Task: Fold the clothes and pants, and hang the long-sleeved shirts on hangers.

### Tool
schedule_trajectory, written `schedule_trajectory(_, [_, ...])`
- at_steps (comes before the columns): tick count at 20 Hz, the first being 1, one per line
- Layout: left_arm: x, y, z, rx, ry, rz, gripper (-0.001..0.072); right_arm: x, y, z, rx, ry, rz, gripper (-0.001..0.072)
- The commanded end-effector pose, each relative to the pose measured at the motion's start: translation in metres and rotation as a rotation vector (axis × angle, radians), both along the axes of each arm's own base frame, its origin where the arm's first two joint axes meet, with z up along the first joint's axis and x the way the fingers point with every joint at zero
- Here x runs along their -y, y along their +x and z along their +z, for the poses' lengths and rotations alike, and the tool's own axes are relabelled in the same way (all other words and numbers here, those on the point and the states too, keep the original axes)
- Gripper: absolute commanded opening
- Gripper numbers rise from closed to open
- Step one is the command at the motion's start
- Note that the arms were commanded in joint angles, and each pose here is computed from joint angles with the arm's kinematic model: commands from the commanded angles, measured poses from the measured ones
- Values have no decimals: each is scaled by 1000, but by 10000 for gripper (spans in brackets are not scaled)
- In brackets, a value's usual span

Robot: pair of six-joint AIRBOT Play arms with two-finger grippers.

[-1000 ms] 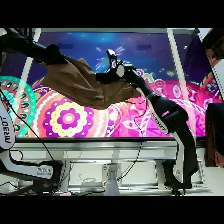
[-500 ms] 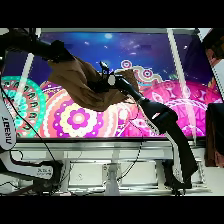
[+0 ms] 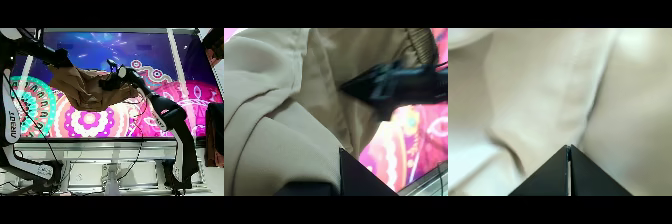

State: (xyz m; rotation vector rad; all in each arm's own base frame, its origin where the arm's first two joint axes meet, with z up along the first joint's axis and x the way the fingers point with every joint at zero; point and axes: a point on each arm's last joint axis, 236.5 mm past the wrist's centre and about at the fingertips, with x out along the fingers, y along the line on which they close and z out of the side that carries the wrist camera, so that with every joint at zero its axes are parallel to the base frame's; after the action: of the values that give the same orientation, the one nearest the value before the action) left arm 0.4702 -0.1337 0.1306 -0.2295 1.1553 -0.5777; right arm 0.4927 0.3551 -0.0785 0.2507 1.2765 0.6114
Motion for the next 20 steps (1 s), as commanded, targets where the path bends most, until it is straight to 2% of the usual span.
schedule_trajectory(1, [11,5,-14,-14,7,-15,11,48,14,38,63,-39,45,34])
schedule_trajectory(9, [122,52,1,245,-119,-16,12,118,48,108,167,-11,-87,34])
schedule_trajectory(15, [244,43,-39,319,-173,-102,12,133,58,117,194,-4,-127,35])
schedule_trajectory(20, [301,45,-55,425,-213,-89,13,175,86,162,333,-28,-259,35])
